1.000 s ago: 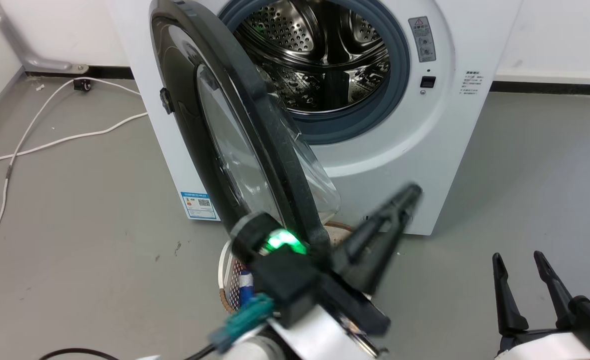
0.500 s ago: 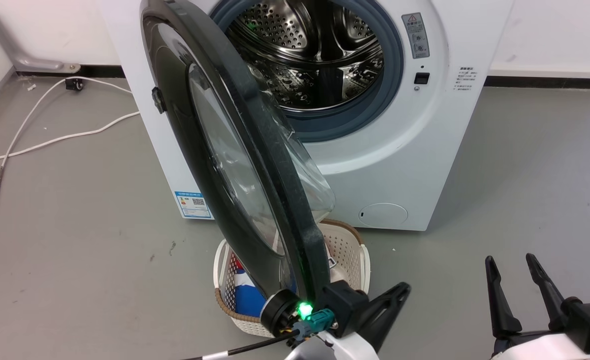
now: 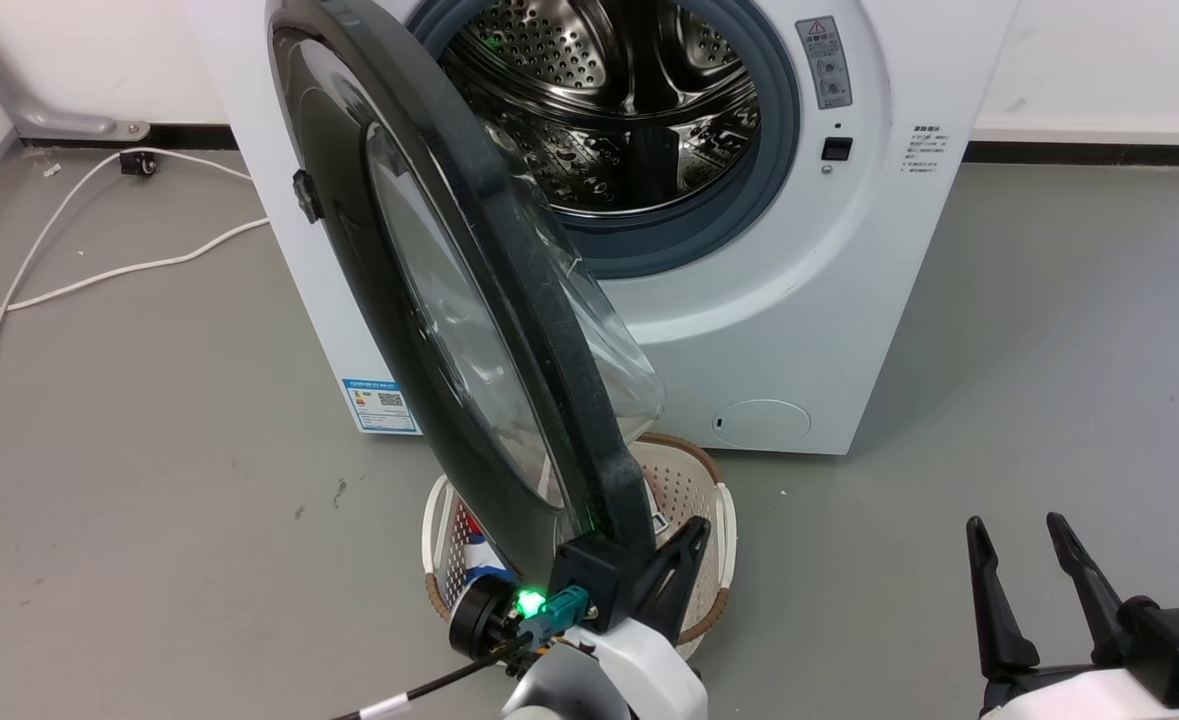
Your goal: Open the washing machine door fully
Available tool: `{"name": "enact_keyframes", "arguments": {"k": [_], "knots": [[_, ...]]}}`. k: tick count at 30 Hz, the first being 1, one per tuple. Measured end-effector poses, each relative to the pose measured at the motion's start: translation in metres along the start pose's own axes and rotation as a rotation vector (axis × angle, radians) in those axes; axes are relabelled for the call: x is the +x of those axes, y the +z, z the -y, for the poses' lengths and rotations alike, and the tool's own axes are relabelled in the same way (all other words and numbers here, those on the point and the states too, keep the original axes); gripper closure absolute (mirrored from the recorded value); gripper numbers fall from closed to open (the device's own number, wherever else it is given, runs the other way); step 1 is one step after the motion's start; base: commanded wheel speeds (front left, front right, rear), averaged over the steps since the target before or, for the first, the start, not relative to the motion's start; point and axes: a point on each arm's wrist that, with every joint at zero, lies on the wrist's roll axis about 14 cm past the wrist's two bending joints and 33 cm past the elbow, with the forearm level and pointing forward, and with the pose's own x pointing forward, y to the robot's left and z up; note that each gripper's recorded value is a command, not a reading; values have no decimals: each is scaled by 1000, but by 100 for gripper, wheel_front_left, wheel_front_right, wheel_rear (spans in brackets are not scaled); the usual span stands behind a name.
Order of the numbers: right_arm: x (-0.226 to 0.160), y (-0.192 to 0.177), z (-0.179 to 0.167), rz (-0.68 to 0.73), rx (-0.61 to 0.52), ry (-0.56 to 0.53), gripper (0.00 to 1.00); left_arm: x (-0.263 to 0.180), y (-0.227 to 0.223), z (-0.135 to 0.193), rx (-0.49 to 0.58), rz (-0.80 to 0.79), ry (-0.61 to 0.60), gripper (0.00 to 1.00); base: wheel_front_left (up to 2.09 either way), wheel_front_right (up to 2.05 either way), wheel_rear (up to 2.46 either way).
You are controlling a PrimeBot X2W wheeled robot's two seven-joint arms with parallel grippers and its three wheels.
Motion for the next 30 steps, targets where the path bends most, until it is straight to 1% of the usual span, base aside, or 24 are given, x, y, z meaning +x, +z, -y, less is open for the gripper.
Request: {"name": "enact_keyframes", "arguments": {"k": [10,17,25,30], "knots": [[6,-3,-11,-15,3,36,0,-8,4,-16,-5,28,73,100,0,0,0],[13,-2,-18,-17,-1,62,0,-22,8,-27,-15,51,135,100,0,0,0],[24,-6,-38,-32,-1,126,0,-45,13,-42,-34,89,221,100,0,0,0],[34,-9,-58,-41,0,189,0,-60,14,-53,-51,110,290,100,0,0,0]]}}
